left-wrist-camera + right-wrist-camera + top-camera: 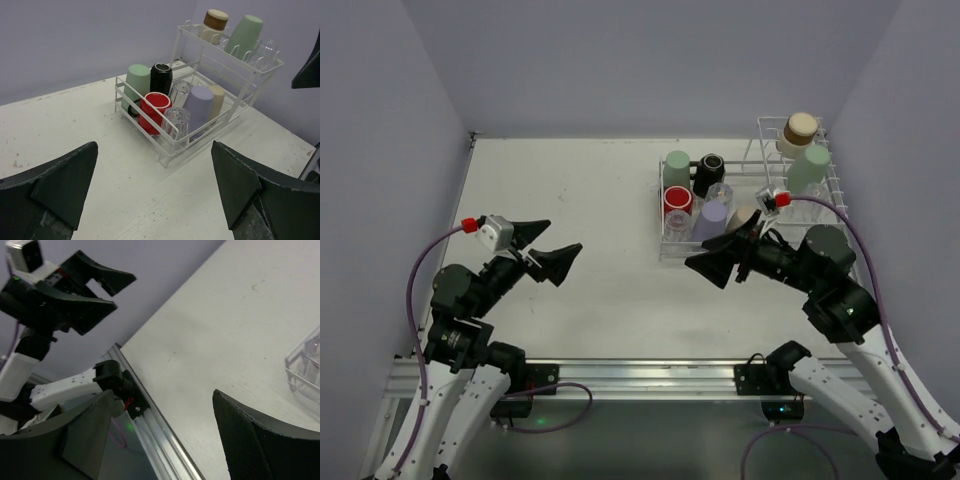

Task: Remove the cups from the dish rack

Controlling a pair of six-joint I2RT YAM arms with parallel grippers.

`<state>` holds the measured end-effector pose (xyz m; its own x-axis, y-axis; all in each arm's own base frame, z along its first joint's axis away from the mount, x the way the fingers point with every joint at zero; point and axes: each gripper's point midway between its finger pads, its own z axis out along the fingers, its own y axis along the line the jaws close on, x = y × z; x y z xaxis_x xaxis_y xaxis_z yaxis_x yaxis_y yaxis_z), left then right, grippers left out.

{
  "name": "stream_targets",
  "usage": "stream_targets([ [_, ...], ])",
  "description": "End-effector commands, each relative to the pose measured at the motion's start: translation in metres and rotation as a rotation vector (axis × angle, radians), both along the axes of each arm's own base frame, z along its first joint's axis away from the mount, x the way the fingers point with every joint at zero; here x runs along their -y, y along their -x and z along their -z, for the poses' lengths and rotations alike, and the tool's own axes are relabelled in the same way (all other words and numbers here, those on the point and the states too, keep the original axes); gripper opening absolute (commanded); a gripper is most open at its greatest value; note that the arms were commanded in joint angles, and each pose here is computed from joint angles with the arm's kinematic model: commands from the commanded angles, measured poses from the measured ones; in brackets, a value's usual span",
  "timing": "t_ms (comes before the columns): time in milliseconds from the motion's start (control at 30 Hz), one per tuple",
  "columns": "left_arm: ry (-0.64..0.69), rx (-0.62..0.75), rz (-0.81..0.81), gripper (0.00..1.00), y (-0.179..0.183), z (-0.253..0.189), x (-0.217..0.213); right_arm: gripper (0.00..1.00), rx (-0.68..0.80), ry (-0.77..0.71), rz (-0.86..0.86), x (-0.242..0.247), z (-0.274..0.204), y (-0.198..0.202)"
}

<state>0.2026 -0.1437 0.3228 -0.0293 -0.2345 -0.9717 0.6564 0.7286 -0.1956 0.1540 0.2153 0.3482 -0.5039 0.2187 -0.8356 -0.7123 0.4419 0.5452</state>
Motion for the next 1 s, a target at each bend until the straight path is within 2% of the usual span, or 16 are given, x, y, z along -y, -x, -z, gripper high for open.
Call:
stream_targets([
  [0,-0.008,-0.002,0.030,1.00,0.000,0.003,0.005,0.82,-0.065,0.137,0.131,0.004,0.041,-0.033],
  [33,-0.009,-0.007,0.035,1.00,0.000,0.004,0.006,0.82,-0.070,0.153,0.131,0.001,0.047,-0.034],
  [167,-0.012,-0.017,0.056,1.00,0.001,0.006,0.009,0.84,-0.073,0.288,0.340,0.017,0.064,-0.066],
  [300,-0.014,-0.021,0.065,1.00,0.001,0.007,0.010,0.87,-0.079,0.406,0.445,0.023,0.081,-0.086],
  [500,-0.018,-0.035,0.076,1.00,0.000,0.011,0.012,0.95,-0.069,0.562,0.689,0.050,0.097,-0.129],
  [567,-0.020,-0.038,0.084,1.00,0.001,0.012,0.014,0.99,-0.068,0.587,0.726,0.051,0.096,-0.139],
  [967,-0.027,-0.062,0.104,1.00,-0.002,0.017,0.018,0.99,-0.145,0.693,0.873,0.067,0.129,-0.204],
])
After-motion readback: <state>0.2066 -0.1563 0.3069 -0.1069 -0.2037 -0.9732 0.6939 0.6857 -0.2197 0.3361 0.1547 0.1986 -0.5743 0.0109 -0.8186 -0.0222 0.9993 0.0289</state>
